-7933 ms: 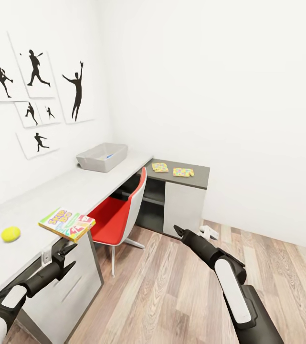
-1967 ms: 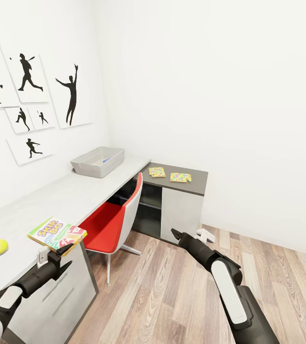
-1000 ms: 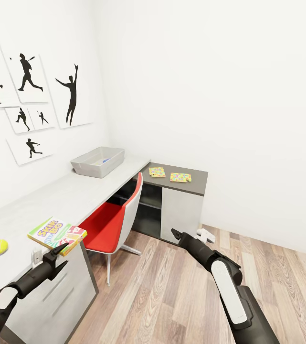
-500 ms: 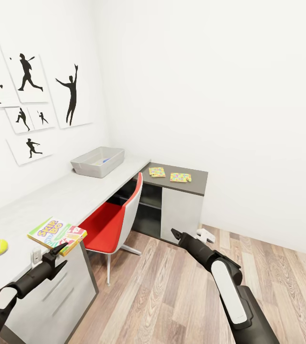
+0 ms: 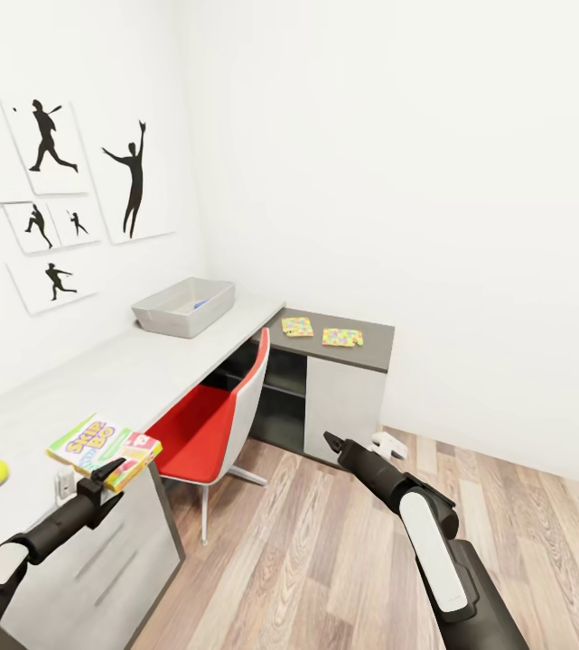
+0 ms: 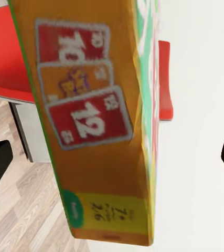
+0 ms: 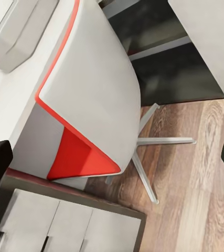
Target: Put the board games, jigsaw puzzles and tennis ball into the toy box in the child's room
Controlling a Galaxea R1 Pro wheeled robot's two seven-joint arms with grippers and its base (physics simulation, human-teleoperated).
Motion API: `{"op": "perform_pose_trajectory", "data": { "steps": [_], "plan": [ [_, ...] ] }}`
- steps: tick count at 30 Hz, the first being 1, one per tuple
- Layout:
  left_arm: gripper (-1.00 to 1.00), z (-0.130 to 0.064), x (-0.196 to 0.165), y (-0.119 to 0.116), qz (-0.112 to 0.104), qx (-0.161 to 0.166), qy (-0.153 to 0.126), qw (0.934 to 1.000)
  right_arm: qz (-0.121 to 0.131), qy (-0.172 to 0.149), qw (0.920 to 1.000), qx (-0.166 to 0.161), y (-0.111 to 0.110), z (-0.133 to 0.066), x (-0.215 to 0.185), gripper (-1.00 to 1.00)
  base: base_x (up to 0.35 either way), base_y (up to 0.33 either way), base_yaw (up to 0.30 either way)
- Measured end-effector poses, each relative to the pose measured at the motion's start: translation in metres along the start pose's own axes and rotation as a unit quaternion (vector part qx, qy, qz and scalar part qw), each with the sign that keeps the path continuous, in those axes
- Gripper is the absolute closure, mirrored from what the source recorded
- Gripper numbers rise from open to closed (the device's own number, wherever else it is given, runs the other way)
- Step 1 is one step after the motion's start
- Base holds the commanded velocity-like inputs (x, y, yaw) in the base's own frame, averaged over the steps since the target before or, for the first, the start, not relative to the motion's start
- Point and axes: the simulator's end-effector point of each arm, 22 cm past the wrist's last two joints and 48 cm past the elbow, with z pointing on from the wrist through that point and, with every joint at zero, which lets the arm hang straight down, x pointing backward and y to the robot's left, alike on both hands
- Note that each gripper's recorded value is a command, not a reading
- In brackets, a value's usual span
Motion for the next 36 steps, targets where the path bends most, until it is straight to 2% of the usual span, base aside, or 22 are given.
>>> {"op": "perform_pose_trajectory", "data": {
  "steps": [36],
  "plan": [
    [-1.00,-0.0026,-0.0051,0.0000,0.001,-0.001,-0.004,1.0000,0.000,0.000,1.0000,0.000,-0.0001,0.0001,0.0001,-1.00,0.013,0.000,0.000]
  ]
}}
